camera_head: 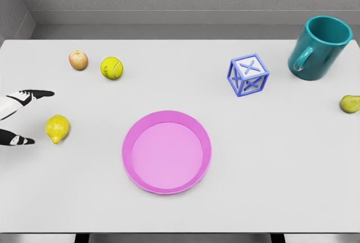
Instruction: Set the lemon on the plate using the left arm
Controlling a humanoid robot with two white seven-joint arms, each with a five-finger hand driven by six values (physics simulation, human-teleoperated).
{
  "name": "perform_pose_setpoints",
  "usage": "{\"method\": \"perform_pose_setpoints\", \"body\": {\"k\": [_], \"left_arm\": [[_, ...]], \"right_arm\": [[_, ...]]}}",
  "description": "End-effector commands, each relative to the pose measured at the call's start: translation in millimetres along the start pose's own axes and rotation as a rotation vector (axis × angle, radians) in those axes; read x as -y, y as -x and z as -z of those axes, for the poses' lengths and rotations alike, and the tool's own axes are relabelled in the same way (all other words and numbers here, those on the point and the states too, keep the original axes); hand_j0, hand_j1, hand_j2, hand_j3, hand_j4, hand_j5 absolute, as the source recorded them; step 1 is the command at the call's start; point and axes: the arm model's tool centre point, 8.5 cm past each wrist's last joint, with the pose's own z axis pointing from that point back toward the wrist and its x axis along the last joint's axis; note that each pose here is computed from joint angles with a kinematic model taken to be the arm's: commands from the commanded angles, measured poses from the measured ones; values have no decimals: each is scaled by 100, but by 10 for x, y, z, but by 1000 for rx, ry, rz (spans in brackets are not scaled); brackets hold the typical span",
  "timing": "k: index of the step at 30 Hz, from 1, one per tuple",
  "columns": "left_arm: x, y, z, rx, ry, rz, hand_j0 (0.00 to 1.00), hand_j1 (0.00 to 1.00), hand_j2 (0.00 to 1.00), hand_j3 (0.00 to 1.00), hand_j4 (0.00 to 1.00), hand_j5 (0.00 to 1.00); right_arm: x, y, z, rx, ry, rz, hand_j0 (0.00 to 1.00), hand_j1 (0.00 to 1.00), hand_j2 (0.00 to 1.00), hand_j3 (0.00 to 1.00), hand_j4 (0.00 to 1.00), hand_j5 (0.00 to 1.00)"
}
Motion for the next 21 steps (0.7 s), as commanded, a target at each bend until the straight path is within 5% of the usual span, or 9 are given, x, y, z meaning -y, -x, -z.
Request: {"method": "perform_pose_setpoints", "body": {"k": [1, 8, 13, 21], "left_arm": [[-30, 10, -17, -5, -4, 2, 100, 100, 100, 100, 100, 100], [-133, 61, -139, -60, 190, 122, 100, 100, 100, 100, 100, 100], [-154, 76, -175, -80, 264, 172, 100, 100, 100, 100, 100, 100], [-66, -23, 58, -41, 246, 229, 100, 100, 100, 100, 100, 100]], "right_arm": [[0, 0, 0, 0, 0, 0, 100, 100, 100, 100, 100, 100], [0, 0, 0, 0, 0, 0, 100, 100, 100, 100, 100, 100], [0, 0, 0, 0, 0, 0, 100, 100, 100, 100, 100, 100], [0, 0, 0, 0, 0, 0, 100, 100, 100, 100, 100, 100]]}}
